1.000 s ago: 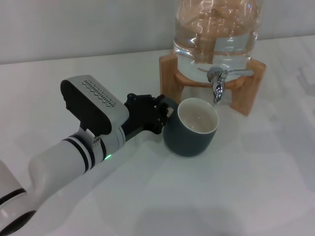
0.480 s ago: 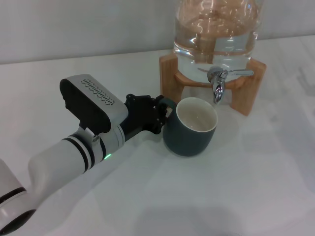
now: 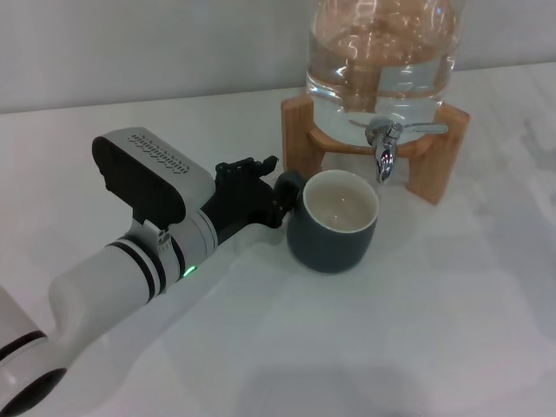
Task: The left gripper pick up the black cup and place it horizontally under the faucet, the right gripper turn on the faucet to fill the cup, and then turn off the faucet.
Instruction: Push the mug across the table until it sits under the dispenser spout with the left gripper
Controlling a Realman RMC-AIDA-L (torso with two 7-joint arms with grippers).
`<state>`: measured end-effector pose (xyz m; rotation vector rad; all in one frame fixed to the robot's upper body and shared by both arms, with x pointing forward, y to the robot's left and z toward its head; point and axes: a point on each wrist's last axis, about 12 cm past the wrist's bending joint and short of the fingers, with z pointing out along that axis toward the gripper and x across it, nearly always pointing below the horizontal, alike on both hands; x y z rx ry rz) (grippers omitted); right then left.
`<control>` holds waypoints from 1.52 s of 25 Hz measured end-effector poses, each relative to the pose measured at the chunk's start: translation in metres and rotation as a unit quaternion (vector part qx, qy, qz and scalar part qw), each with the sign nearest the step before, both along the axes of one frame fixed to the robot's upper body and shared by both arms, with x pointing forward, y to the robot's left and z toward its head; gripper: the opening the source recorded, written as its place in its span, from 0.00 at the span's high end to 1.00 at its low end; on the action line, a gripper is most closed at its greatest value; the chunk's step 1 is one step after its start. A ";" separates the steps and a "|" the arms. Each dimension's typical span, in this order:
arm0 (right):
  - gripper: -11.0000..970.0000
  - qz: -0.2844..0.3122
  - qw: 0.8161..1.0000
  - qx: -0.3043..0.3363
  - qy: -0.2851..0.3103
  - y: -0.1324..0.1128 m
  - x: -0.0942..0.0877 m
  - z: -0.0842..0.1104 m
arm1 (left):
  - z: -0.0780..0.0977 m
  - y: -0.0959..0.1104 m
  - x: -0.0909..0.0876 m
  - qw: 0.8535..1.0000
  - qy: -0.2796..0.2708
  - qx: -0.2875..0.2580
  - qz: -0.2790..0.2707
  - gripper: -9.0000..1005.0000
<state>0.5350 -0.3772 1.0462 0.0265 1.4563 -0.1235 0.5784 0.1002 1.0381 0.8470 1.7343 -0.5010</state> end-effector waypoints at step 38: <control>0.17 0.004 1.000 0.000 -0.013 0.001 -0.002 0.002 | 0.004 -0.002 0.006 1.000 0.003 -0.005 0.010 0.32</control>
